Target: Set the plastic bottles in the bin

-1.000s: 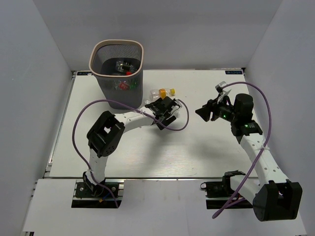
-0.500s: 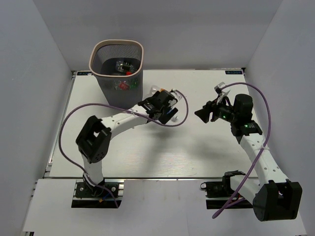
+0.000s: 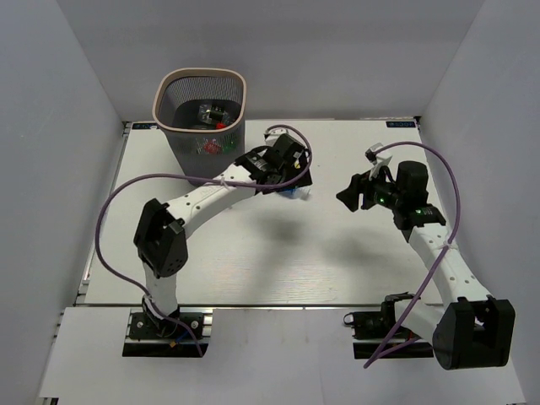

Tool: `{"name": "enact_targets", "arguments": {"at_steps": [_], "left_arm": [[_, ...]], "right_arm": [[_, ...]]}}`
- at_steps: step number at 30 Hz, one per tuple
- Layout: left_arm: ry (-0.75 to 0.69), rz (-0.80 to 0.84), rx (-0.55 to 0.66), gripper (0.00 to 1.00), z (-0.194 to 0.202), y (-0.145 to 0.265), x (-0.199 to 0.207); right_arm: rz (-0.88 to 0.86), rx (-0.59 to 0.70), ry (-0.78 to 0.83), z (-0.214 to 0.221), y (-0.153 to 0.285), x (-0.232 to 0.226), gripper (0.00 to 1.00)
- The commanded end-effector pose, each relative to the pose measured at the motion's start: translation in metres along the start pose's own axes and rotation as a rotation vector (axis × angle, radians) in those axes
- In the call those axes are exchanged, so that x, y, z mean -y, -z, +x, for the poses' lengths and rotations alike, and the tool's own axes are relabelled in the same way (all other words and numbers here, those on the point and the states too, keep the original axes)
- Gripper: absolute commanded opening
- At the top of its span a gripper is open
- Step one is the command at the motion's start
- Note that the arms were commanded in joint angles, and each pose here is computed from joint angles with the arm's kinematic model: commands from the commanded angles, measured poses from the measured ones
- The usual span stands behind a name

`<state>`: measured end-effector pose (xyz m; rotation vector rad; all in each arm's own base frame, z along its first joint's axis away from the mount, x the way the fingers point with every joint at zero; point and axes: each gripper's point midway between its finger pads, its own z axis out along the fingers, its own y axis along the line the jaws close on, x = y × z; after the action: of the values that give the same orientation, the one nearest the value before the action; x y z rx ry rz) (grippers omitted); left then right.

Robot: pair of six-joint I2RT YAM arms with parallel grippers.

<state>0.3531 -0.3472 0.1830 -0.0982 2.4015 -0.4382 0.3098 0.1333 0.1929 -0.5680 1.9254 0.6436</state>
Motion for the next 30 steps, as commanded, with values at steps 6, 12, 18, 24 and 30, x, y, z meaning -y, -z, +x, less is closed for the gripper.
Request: {"name": "enact_targets", "arguments": {"at_steps": [6, 12, 18, 24, 30], "left_arm": [[0.344, 0.028, -0.023, 0.97, 0.003, -0.028, 0.027], [0.411, 0.031, 0.06, 0.97, -0.019, -0.035, 0.029], [0.511, -0.06, 0.107, 0.98, -0.026, -0.051, 0.014], [0.446, -0.077, 0.132, 0.98, -0.037, -0.076, 0.008], [-0.555, 0.151, 0.163, 0.91, -0.072, -0.052, 0.054]], "right_arm": [[0.114, 0.037, -0.009, -0.008, 0.012, 0.016, 0.67], [0.124, 0.036, -0.016, 0.004, 0.017, 0.015, 0.67], [0.114, 0.034, -0.038, 0.009, 0.018, 0.015, 0.67], [0.122, 0.042, -0.034, 0.007, 0.021, 0.016, 0.67], [0.139, 0.036, -0.008, 0.014, 0.029, 0.018, 0.67]]}}
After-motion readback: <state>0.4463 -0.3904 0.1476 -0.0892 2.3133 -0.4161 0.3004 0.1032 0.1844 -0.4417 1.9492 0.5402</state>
